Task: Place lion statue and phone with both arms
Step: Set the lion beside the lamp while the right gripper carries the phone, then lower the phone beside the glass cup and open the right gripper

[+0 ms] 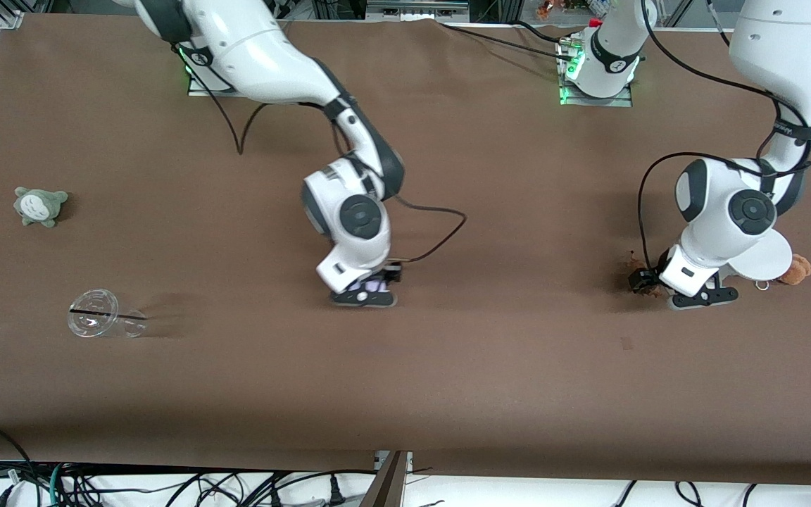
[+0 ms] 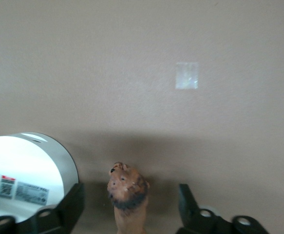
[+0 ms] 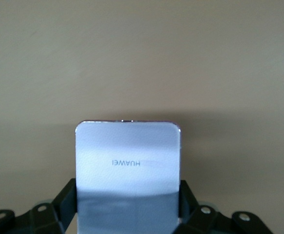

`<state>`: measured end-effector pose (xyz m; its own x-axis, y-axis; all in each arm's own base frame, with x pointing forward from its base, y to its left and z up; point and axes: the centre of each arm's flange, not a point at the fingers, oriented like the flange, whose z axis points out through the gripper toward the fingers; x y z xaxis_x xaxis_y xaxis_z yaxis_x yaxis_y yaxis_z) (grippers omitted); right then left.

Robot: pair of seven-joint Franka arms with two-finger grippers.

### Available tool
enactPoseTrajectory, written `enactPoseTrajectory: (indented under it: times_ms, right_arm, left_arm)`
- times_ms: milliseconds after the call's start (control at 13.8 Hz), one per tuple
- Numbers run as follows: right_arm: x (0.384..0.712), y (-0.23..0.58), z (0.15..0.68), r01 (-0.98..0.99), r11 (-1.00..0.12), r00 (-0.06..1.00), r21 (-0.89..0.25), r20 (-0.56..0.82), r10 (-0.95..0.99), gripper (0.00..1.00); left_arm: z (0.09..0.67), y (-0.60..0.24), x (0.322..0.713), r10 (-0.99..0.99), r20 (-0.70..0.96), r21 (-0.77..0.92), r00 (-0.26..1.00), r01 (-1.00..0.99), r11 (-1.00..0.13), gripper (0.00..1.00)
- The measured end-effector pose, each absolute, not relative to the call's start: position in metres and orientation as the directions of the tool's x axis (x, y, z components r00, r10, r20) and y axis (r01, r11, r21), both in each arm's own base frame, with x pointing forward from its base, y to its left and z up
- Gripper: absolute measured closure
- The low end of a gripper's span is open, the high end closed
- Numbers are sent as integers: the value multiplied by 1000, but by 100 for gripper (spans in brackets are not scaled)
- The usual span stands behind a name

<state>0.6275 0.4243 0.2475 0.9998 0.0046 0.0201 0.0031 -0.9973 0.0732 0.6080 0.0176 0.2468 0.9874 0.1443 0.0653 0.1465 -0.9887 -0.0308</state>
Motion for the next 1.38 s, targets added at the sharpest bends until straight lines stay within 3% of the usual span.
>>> enactPoseTrajectory:
  times_ms: [72, 507, 725, 1087, 1377]
  right_arm:
    - [641, 397, 260, 36, -996, 999, 76, 5, 37, 15]
    - [669, 245, 255, 155, -986, 983, 53, -106, 149, 15]
    - [666, 169, 233, 120, -992, 991, 35, -65, 118, 15]
    - [633, 122, 191, 75, -997, 997, 34, 10, 75, 15]
    - [630, 108, 184, 14, -999, 999, 31, 37, 16, 15]
  left_arm:
    - [268, 12, 613, 139, 45, -36, 989, 140, -989, 0]
    - [462, 3, 614, 153, -24, -73, 988, 151, -986, 0]
    - [526, 3, 602, 183, -63, -28, 981, 182, -983, 0]
    - [566, 20, 578, 216, -123, -20, 969, 216, -976, 0]
    - [564, 11, 578, 202, -142, -12, 969, 203, -979, 0]
